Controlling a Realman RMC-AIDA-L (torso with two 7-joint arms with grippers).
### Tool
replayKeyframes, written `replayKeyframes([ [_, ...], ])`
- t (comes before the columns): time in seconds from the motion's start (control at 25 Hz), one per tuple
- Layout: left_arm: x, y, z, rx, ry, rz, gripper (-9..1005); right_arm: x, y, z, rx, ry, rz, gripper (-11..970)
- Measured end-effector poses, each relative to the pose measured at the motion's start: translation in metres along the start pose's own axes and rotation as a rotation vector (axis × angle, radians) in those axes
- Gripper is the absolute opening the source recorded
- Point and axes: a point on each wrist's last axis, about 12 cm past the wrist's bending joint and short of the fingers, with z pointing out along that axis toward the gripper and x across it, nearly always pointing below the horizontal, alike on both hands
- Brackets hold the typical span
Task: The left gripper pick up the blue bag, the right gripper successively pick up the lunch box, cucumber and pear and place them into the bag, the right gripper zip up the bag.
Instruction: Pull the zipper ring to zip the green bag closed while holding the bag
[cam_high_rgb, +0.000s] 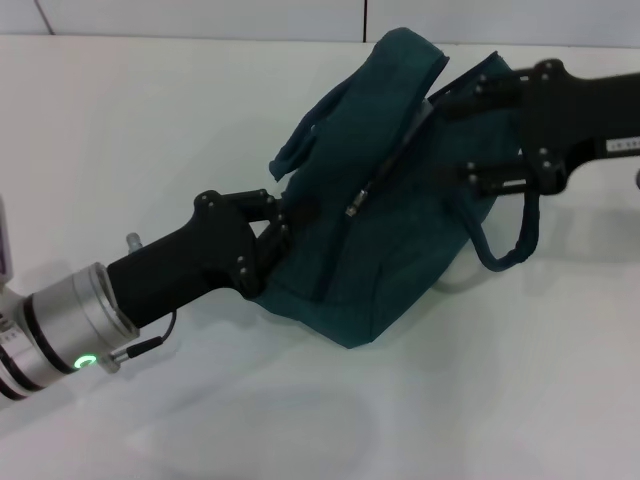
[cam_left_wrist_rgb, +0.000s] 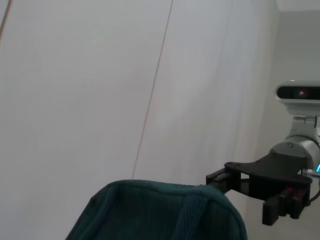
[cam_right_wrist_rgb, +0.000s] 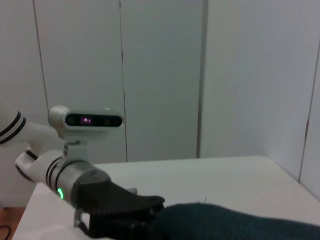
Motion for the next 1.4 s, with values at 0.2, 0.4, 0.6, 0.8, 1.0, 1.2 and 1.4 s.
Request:
replayKeyframes([
  [0.2, 0.002, -0.002, 0.004, 0.017, 0.008, 0.013, 56, 0.006, 0.002, 0.002, -0.013, 0.031, 0.011, 654],
  [0.4, 0.004, -0.002, 0.007, 0.012, 0.025, 0.018, 56, 0.011, 0.005, 0.013, -0.021, 0.035, 0.024, 652],
  [0.6, 0.006, -0.002, 0.007, 0.007, 0.029, 0.021, 55, 0.017, 0.008, 0.018, -0.038, 0.078, 0.026, 651],
  [0.8, 0.007, -0.002, 0.007, -0.001, 0.036, 0.021, 55, 0.025, 0.013, 0.024, -0.081, 0.132, 0.03, 650],
  [1.0, 0.008, -0.001, 0.007, -0.009, 0.044, 0.019, 55, 0.031, 0.018, 0.028, -0.106, 0.15, 0.013, 648],
  [1.2, 0.009, -0.002, 0.006, -0.012, 0.045, 0.017, 55, 0.03, 0.021, 0.034, -0.116, 0.12, -0.037, 647],
  [1.4, 0.009, -0.002, 0.006, -0.014, 0.046, 0.016, 54, 0.027, 0.023, 0.042, -0.13, 0.106, -0.077, 646],
])
